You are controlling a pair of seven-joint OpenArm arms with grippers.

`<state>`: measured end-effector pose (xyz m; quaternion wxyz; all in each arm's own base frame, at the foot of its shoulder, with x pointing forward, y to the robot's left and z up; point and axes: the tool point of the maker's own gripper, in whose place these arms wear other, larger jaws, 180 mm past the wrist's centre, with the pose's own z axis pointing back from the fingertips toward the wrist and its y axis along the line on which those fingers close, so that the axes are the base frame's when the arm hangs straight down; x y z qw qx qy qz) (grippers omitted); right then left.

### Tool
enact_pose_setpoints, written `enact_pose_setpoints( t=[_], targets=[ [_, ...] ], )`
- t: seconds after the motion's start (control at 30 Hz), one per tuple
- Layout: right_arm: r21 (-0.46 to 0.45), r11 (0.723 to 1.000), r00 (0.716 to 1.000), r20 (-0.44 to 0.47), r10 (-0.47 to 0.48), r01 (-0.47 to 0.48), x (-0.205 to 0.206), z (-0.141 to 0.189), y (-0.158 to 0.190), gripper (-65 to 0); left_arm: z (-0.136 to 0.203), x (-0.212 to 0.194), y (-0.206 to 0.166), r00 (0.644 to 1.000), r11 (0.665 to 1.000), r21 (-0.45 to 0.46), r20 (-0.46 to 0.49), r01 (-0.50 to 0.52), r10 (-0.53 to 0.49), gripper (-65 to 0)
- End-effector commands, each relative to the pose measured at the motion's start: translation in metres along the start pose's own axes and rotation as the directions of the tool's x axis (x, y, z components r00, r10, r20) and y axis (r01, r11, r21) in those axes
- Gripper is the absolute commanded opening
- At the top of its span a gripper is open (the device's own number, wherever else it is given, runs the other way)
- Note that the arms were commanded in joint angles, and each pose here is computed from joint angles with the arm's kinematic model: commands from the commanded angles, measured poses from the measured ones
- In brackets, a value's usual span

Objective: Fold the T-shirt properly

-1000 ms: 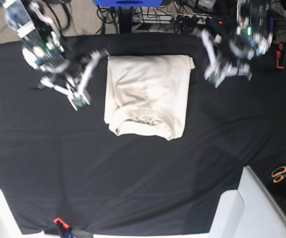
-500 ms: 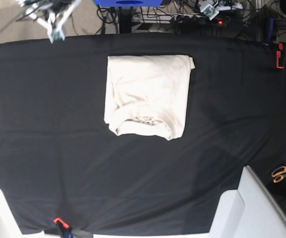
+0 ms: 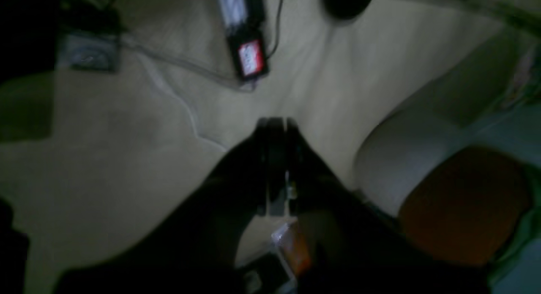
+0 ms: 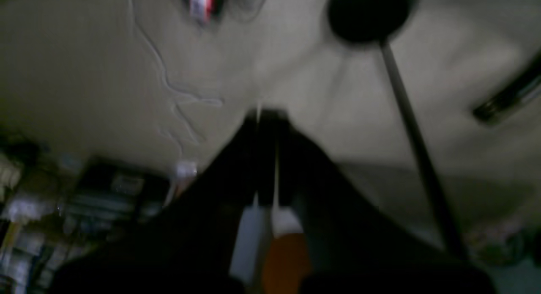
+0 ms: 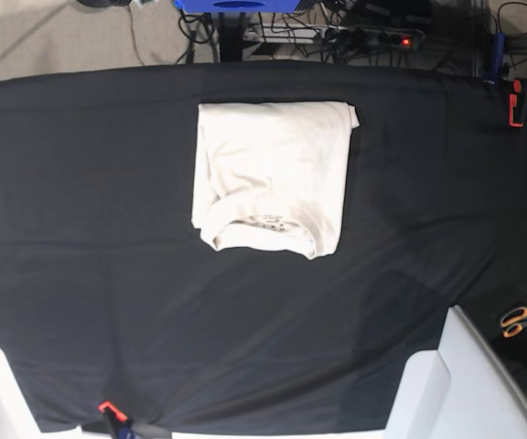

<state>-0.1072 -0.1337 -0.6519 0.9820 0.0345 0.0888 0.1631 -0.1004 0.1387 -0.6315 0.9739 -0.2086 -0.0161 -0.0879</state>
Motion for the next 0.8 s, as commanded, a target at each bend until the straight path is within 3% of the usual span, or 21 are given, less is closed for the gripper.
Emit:
enact_pose_setpoints(
  t=[0.0, 0.07, 0.2, 0.3, 0.37, 0.67, 0.77],
  targets=[
    [-0.025, 0.999, 0.999, 0.009, -0.032, 0.032, -0.004, -0.002, -0.015, -64.8, 0.000, 0.014, 0.011, 0.999, 0.999, 0.041, 0.040, 0.026, -0.027, -65.0],
    [-0.037, 0.992, 0.989, 0.087, -0.120, 0.124, 0.007, -0.002, -0.025, -64.8, -0.001, 0.030, 0.029, 0.995, 0.987, 0.138, 0.056, 0.079, -0.087, -65.0],
    [-0.039, 0.938, 0.921, 0.209, -0.329, 0.344, 0.036, 0.002, -0.045, -64.4, -0.005, 0.065, 0.055, 0.984, 0.939, 0.307, 0.031, 0.156, -0.174, -65.0],
    [-0.030, 0.881, 0.856, 0.251, -0.451, 0.473, 0.046, 0.005, -0.054, -64.4, -0.004, 0.073, 0.064, 0.984, 0.922, 0.353, 0.024, 0.156, -0.176, -65.0],
    [-0.025, 0.857, 0.831, 0.258, -0.492, 0.515, 0.047, 0.005, -0.056, -64.4, -0.003, 0.072, 0.064, 0.984, 0.923, 0.354, 0.027, 0.154, -0.174, -65.0],
    [-0.028, 0.853, 0.827, 0.261, -0.498, 0.522, 0.046, 0.005, -0.059, -64.4, -0.002, 0.081, 0.069, 0.983, 0.918, 0.365, 0.042, 0.152, -0.179, -65.0],
    [-0.030, 0.853, 0.827, 0.265, -0.495, 0.520, 0.046, 0.006, -0.060, -64.4, -0.001, 0.102, 0.072, 0.976, 0.911, 0.379, 0.076, 0.160, -0.203, -65.0]
  ],
)
